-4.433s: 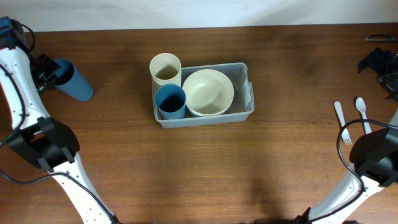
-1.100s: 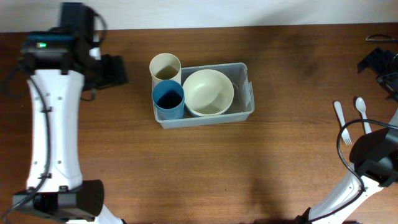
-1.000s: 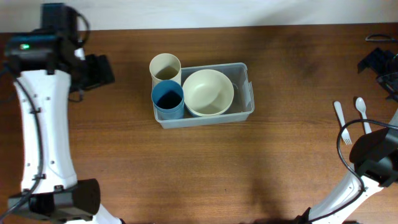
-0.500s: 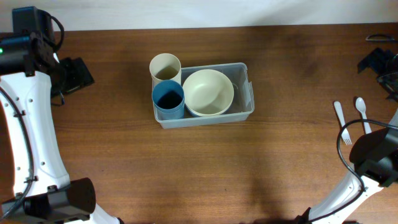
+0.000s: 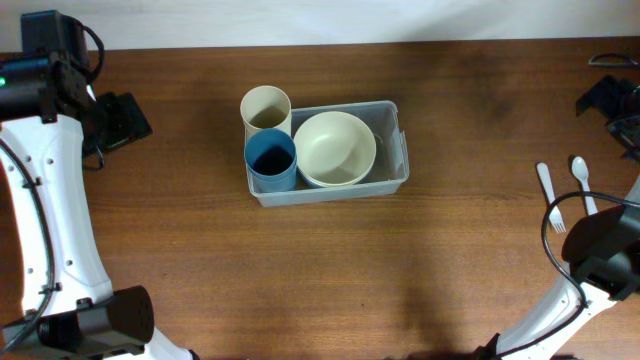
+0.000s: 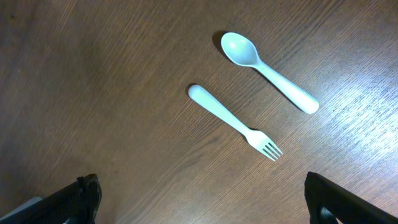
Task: Pack container
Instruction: 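Move the right gripper to the white fork and grasp it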
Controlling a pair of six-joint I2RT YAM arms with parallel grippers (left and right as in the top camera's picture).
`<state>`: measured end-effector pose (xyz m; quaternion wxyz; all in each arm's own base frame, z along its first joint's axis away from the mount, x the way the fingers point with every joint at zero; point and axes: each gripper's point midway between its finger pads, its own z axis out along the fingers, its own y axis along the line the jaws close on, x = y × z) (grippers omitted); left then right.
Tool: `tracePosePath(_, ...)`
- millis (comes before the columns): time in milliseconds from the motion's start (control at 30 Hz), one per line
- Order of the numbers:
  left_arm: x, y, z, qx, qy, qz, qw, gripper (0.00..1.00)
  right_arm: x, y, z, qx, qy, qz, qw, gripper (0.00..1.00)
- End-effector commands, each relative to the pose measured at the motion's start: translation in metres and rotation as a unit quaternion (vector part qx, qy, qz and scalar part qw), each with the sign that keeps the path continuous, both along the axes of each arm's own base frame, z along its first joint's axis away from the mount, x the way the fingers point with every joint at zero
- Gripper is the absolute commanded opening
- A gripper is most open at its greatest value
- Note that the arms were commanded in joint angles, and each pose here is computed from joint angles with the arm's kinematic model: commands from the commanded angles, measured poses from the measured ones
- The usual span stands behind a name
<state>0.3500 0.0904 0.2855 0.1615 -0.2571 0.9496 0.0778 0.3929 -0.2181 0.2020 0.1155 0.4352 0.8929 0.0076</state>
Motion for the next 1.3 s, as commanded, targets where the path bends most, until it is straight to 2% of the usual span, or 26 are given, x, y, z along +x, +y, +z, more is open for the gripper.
tracePosePath(0,-0.005,0.003,0.015,0.010,-0.021,0.010,1.000,1.00,0.000,0.000,-0.002,0.000,0.002,-0.004,1.000,0.99)
tracePosePath(233,-0.005,0.003,0.015,0.010,-0.021,0.010,1.000,1.00,-0.023,0.012,-0.006,0.016,0.053,0.048,0.997,0.99)
tracePosePath(400,-0.005,0.003,0.015,0.010,-0.021,0.010,1.000,1.00,-0.033,0.031,-0.006,0.041,0.066,0.151,0.986,0.99)
tracePosePath(600,-0.005,0.003,0.015,0.010,-0.021,0.010,1.000,1.00,-0.048,0.040,-0.017,0.052,0.089,0.214,0.971,0.99)
tracePosePath(800,-0.005,0.003,0.015,0.010,-0.021,0.010,1.000,1.00,-0.039,0.021,-0.047,0.015,0.101,0.211,0.972,0.99)
tracePosePath(1267,-0.005,0.003,0.015,0.010,-0.021,0.010,1.000,1.00,-0.031,-0.004,-0.121,-0.053,0.125,0.311,0.941,0.99)
